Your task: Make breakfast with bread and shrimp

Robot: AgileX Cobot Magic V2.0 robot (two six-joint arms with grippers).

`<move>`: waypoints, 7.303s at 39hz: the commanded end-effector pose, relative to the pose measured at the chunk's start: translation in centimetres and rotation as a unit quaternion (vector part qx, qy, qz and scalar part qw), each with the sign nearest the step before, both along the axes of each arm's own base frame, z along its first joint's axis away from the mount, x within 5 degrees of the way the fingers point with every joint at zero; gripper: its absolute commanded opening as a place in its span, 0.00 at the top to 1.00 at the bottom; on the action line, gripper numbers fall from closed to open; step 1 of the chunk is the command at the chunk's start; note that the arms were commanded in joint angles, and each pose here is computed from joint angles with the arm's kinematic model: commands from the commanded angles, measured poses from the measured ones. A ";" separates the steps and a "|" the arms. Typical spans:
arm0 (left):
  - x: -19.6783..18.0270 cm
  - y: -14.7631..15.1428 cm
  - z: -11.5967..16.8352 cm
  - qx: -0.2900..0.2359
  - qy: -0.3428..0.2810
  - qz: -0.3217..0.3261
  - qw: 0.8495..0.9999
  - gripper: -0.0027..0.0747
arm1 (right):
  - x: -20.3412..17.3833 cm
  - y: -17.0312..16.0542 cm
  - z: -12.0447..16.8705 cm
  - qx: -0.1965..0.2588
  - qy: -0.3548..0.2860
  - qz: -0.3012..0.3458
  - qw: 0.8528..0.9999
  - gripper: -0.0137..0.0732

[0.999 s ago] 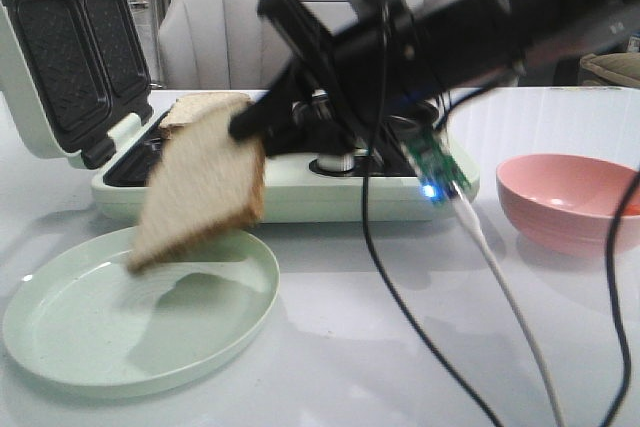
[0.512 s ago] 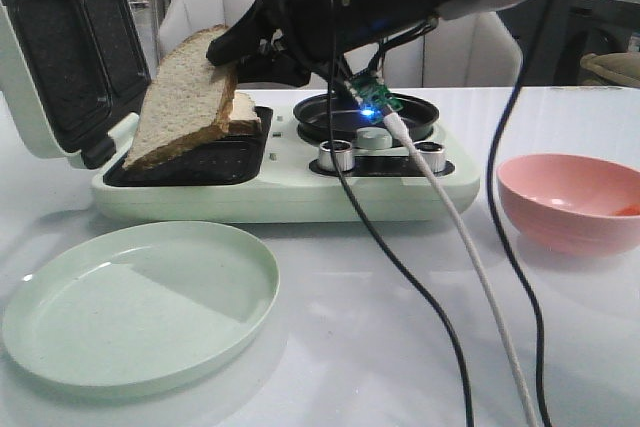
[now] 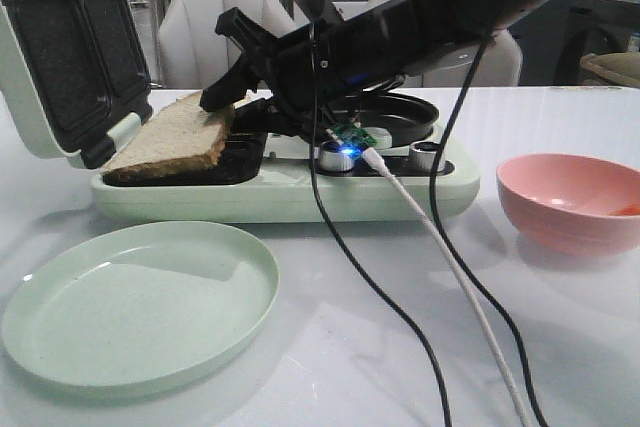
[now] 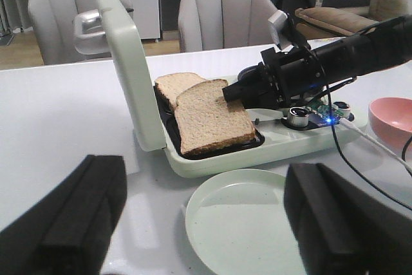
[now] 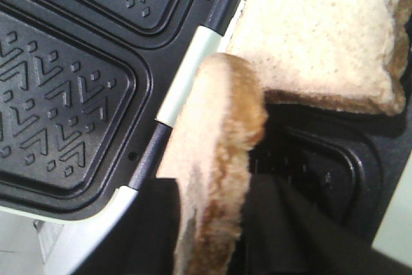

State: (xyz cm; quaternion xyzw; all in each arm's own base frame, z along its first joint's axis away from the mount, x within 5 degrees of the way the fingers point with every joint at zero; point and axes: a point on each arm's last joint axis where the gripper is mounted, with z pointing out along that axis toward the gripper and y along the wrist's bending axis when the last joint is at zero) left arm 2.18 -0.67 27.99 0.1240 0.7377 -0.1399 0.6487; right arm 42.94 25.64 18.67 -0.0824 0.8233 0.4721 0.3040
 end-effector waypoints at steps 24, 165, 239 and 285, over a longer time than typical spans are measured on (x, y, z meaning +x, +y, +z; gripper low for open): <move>-0.5 0.1 1.5 -0.032 -0.053 -0.002 0.998 0.23 | -5.7 -6.3 18.7 -0.257 -0.205 -0.026 0.944 0.21; 32.1 3.9 10.6 -0.298 0.245 0.084 0.919 0.23 | -39.3 -24.2 7.7 -0.134 -0.431 -0.284 0.846 0.21; 38.2 -12.7 -4.3 -0.209 0.372 -0.240 0.872 0.68 | -39.3 -24.2 7.7 -0.134 -0.431 -0.284 0.846 0.21; 23.8 -1.7 17.9 0.143 0.194 0.088 0.967 0.68 | -39.3 -24.2 7.7 -0.134 -0.431 -0.284 0.846 0.21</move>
